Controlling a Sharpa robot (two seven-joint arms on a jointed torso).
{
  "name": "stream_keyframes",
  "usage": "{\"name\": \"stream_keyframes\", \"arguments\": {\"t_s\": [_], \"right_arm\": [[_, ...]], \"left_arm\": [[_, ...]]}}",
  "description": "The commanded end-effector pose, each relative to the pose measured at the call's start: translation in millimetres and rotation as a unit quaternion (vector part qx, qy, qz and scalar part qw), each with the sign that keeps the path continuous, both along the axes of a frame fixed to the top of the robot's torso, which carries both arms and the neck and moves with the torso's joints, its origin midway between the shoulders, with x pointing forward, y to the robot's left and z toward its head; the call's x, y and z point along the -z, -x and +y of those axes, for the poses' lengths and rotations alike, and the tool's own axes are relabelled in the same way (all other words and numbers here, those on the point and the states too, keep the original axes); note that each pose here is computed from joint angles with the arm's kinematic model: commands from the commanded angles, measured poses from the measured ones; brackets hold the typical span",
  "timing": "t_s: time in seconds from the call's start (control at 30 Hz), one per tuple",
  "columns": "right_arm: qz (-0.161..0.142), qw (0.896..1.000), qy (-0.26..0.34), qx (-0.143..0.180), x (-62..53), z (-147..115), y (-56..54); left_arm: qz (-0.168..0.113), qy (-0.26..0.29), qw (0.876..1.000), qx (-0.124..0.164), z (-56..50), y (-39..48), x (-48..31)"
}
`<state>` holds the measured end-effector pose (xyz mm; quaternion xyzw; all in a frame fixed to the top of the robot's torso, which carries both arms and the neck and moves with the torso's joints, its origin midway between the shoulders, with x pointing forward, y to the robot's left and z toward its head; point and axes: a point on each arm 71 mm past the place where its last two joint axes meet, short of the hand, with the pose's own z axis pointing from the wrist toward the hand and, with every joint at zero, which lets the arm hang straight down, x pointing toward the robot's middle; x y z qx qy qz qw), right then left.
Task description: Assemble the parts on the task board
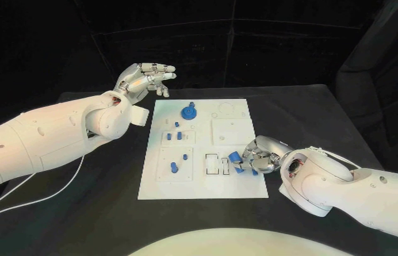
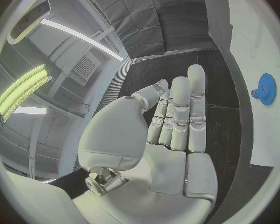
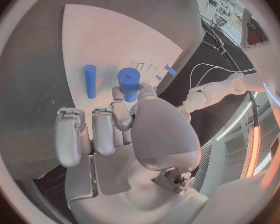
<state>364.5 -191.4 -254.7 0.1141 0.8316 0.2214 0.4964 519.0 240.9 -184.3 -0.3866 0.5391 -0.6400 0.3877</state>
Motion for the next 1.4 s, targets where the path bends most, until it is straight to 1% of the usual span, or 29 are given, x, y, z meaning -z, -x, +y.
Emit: {"name": "stream_keyframes", "arguments": {"t_s": [0.03,0.23,0.53,0.77,1.17,1.27,1.4], "right_arm": [[-0.021,0.999,-0.035,0.019,-6.2,1.3,-0.1],[-0.016,0.999,-0.043,0.01,-5.5,10.4,-0.5],[0.008,0.999,-0.044,-0.014,0.8,38.6,-3.7],[0.021,0.999,-0.039,-0.022,4.3,50.5,-5.0],[0.026,0.999,-0.033,-0.02,6.7,57.5,-7.2],[0.022,0.999,-0.032,-0.02,6.6,58.4,-7.9],[0.008,0.999,-0.038,-0.012,5.2,57.7,-10.0]], "left_arm": [[-0.002,0.004,1.0,0.005,-1.1,0.1,-1.4],[-0.002,0.004,1.0,0.005,-1.3,0.1,-1.4],[-0.001,0.005,1.0,0.008,-3.9,0.2,-1.4],[-0.001,0.005,1.0,0.009,-4.8,0.3,-1.4],[0.0,0.005,1.0,0.01,-5.7,-0.2,-1.2],[0.0,0.005,1.0,0.01,-5.7,-0.3,-1.1],[0.0,0.005,1.0,0.01,-5.7,-0.3,-1.0]]}}
